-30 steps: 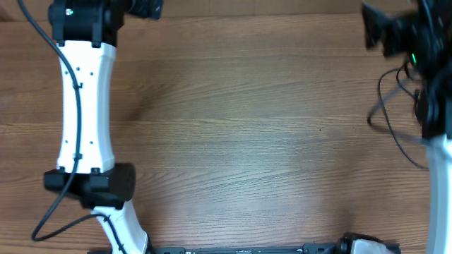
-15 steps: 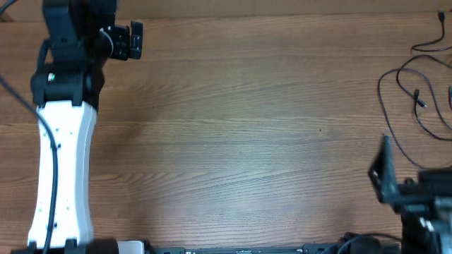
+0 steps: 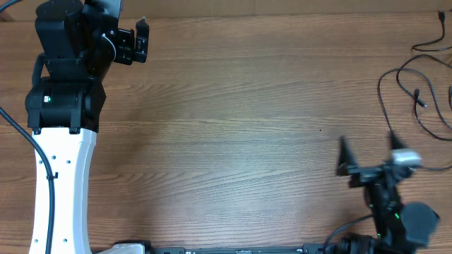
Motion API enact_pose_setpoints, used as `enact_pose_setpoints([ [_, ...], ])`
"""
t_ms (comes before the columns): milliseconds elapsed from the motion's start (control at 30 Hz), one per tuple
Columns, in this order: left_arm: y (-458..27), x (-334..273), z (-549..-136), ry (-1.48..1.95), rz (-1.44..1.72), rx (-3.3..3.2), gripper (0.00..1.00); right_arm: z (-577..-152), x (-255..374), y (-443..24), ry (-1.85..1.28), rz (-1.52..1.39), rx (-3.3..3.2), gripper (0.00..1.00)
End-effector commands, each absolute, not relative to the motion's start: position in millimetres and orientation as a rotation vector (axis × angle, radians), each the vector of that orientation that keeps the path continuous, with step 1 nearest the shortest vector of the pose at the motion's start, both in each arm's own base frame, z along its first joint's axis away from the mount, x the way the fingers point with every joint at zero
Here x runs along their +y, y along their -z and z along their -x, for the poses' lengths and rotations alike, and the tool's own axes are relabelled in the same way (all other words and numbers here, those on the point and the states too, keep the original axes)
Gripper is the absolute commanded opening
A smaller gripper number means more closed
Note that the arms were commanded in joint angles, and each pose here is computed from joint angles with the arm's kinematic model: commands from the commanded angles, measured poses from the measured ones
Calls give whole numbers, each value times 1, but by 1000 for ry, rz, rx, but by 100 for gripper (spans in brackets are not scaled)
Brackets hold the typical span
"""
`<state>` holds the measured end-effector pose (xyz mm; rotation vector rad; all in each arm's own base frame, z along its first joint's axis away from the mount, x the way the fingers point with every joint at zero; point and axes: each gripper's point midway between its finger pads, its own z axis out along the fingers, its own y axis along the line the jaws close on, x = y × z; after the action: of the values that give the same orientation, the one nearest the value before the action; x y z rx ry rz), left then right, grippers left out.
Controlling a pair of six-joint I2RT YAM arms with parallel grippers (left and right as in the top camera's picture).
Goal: Untangle cables
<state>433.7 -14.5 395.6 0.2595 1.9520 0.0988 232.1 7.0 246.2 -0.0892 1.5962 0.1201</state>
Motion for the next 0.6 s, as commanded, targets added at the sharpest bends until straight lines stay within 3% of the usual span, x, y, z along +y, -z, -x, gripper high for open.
enact_pose_setpoints([
  [0, -398, -16, -431, -120, -304, 1936, 100, -232, 32, -199, -235, 240, 1678, 100],
  [333, -398, -16, -431, -118, -304, 1936, 100, -228, -23, -113, -54, -140, 1962, 100],
  [567, -399, -17, -431, -114, -306, 1931, 100, -225, -27, -105, -32, -166, 2000, 100],
])
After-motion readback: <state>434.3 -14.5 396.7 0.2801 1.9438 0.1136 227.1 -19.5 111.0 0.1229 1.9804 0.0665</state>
